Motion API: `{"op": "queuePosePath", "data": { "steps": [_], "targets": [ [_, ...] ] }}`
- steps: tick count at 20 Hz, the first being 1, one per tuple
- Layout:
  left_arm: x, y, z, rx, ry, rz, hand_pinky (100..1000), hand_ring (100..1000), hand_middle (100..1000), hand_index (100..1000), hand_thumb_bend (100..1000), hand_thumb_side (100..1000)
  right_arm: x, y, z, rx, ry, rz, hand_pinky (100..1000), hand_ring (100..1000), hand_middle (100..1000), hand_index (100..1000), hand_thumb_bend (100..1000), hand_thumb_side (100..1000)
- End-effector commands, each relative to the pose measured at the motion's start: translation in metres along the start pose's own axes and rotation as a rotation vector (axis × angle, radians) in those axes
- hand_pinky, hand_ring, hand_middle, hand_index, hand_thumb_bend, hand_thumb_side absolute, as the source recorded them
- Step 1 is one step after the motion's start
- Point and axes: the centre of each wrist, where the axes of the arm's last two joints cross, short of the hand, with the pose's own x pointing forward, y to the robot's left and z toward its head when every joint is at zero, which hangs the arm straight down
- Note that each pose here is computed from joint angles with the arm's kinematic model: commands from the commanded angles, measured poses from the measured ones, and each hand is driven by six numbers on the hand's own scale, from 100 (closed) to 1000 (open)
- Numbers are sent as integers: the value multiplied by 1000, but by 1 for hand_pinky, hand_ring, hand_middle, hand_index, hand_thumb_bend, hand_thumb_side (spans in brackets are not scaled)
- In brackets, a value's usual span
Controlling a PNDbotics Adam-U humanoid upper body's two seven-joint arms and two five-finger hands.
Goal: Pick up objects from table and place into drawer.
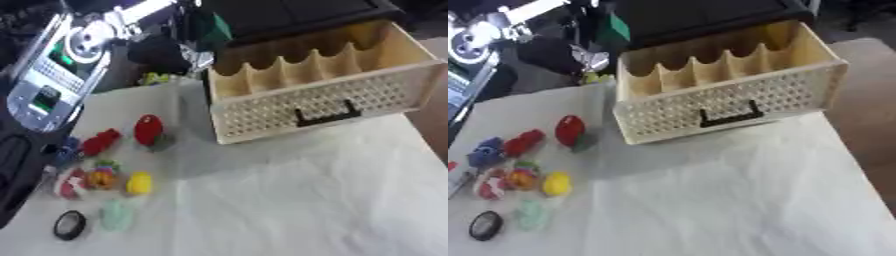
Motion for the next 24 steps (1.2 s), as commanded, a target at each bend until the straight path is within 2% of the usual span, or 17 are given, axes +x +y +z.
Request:
{"op": "queuePosePath", "data": {
  "steps": [1,8,12,14,24],
  "targets": [
    [3,11,0,23,-9,-41,316,471,461,652,100,372,8,-5,-5,-15,-29,-3,371,361,349,716,386,1000],
    [3,8,-1,4,-26,-57,351,511,505,775,100,398,7,-5,-5,-20,-20,-11,370,360,349,715,385,999],
    [2,8,-1,-1,-23,-74,367,536,545,933,100,435,7,-4,-4,-20,-16,-14,370,360,349,713,383,997],
    [2,8,-1,2,-19,-83,368,539,552,972,100,453,7,-4,-4,-21,-14,-16,370,360,349,712,381,996],
    [0,8,1,25,-9,-72,352,526,540,928,100,446,7,-4,-5,-24,-13,-20,371,361,349,713,380,996]
  ]
}}
